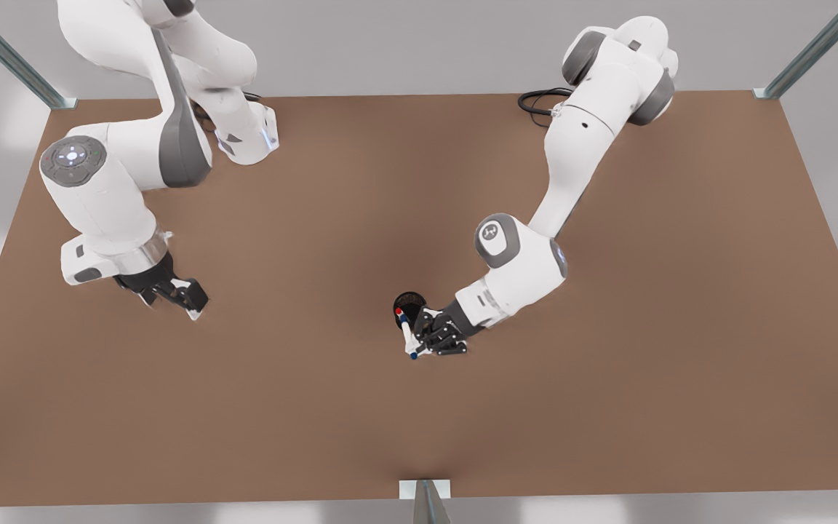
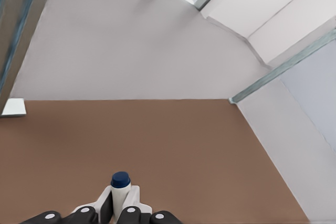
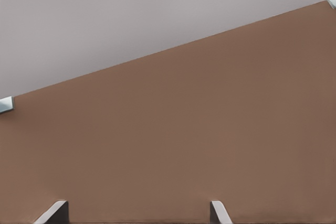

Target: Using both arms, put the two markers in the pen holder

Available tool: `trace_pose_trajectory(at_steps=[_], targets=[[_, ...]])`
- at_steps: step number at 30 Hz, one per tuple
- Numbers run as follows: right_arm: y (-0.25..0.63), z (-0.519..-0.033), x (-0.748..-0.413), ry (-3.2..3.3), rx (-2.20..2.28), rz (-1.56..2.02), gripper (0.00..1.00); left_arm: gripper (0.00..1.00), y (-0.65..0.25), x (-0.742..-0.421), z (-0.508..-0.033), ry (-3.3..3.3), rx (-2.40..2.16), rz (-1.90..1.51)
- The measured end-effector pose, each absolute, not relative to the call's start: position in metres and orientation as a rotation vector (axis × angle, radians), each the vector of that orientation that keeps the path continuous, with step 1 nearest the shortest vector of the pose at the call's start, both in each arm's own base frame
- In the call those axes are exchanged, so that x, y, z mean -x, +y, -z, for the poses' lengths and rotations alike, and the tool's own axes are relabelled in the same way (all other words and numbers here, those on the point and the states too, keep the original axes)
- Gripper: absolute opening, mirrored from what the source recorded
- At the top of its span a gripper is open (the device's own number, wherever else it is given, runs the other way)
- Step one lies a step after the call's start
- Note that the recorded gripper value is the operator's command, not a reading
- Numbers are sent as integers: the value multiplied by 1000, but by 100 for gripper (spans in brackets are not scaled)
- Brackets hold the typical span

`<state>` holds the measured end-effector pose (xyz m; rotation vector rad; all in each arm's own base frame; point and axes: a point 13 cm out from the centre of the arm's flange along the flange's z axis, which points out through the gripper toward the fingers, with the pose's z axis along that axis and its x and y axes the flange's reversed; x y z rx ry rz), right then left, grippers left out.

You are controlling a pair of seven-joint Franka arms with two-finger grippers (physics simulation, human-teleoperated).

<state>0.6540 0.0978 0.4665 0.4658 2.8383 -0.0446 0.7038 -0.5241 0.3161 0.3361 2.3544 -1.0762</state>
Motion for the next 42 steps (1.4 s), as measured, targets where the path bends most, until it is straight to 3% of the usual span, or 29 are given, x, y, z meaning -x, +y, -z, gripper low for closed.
trace_pose_trajectory(at_steps=[3,10,30,42], targets=[[76,-481,-645,2872,-468,42,100,21,-516,-690,-306,2364,-365,1018],[89,-439,-632,3039,-313,63,100,22,-516,-669,-292,2356,-423,957],[89,-440,-639,3055,-98,25,100,27,-518,-633,-206,2373,-497,831],[89,-441,-639,3055,-37,26,100,28,-528,-610,-203,2298,-649,711]])
